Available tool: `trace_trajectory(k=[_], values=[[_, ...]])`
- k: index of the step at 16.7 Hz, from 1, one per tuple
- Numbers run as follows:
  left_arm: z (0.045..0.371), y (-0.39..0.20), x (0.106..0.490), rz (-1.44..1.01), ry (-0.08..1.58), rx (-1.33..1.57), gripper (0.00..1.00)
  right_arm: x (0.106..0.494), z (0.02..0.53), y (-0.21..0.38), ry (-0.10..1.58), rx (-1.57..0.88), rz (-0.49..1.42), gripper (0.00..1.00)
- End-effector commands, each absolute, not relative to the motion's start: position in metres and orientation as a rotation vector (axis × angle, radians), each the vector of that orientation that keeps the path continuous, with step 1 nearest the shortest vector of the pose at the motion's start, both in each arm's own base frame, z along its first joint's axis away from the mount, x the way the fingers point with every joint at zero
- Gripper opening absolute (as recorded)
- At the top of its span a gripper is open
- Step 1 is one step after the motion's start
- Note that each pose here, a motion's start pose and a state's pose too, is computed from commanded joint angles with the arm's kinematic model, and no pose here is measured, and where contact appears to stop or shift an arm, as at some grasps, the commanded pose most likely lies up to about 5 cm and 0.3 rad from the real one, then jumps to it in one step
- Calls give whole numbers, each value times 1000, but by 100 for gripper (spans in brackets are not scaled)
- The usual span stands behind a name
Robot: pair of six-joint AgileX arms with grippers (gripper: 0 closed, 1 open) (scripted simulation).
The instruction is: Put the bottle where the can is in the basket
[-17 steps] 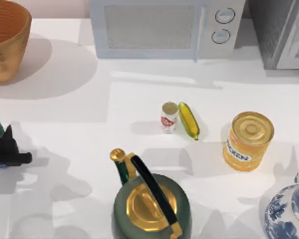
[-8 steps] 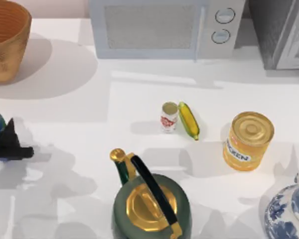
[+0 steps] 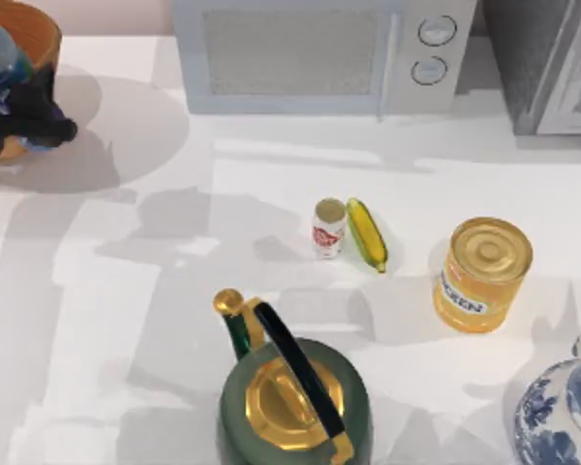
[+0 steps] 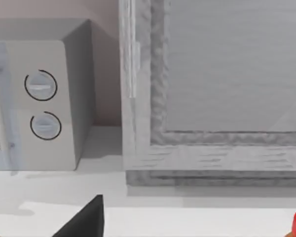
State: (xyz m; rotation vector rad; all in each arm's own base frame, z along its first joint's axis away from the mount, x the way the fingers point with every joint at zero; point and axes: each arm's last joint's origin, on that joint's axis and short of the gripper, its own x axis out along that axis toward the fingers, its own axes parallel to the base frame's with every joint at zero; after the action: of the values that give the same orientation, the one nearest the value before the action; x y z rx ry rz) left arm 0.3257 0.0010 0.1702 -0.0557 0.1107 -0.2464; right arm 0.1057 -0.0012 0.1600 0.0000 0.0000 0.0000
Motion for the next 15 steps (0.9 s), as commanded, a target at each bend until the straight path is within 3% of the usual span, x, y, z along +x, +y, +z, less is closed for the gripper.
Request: trace_trajectory(k=[7, 15], values=[[273, 43, 381, -188, 229, -58, 0, 106, 160, -1, 0, 0, 0, 100], [316, 100, 394, -28, 278, 9, 0, 106, 160, -1, 0, 0, 0, 100]])
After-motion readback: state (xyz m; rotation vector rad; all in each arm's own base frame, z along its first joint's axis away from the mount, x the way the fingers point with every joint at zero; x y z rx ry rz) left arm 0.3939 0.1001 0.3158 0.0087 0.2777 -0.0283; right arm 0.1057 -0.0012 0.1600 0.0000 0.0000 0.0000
